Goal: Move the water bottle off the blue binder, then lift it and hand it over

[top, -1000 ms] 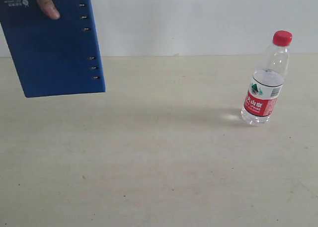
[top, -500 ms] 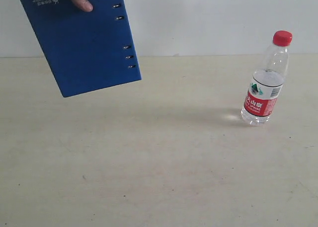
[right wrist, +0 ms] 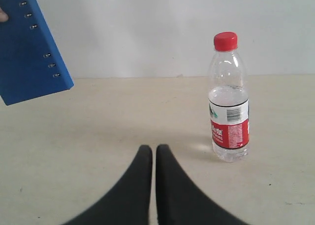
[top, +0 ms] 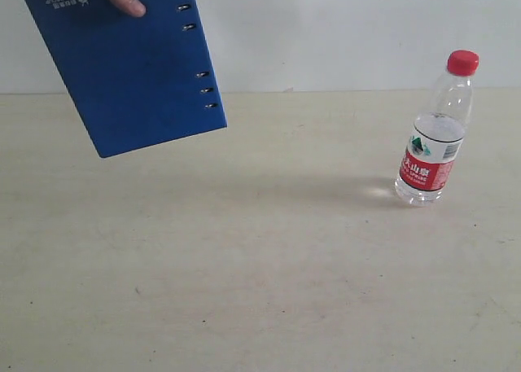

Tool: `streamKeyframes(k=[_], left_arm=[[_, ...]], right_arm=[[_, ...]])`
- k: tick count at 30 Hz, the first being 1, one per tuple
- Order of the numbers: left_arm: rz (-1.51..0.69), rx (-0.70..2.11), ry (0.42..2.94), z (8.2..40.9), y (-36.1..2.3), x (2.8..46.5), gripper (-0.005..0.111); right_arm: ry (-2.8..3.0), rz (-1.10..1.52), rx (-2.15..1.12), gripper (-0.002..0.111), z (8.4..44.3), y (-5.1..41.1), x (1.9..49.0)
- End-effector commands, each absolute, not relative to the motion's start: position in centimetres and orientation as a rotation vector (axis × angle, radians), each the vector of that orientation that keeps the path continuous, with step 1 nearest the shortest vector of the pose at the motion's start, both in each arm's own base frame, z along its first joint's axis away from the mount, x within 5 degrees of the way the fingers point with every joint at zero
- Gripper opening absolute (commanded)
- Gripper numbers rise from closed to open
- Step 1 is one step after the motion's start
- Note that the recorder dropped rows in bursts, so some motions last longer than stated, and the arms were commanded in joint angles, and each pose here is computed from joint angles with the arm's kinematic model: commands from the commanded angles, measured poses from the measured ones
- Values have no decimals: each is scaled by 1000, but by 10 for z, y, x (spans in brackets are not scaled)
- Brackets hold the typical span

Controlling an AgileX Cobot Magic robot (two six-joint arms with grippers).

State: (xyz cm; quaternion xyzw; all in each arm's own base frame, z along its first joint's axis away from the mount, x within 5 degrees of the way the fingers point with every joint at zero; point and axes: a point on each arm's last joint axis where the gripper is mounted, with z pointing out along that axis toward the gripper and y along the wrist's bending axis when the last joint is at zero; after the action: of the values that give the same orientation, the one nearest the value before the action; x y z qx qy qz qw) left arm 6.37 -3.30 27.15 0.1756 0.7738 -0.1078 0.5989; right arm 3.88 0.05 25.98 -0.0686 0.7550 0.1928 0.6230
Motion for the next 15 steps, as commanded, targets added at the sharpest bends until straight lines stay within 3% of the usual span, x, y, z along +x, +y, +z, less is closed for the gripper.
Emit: streamKeyframes(k=[1,11,15], left_arm=[[-271,393,1797,271,-33,63,4],[-272,391,1789,270,-33,61,4],[-105,267,1643,263,-20,59,4]], right_arm=[[1727,459,-147,0,259,1,38],[1727,459,-147,0,259,1,38],[1726,456,-148,0,259,1,38]])
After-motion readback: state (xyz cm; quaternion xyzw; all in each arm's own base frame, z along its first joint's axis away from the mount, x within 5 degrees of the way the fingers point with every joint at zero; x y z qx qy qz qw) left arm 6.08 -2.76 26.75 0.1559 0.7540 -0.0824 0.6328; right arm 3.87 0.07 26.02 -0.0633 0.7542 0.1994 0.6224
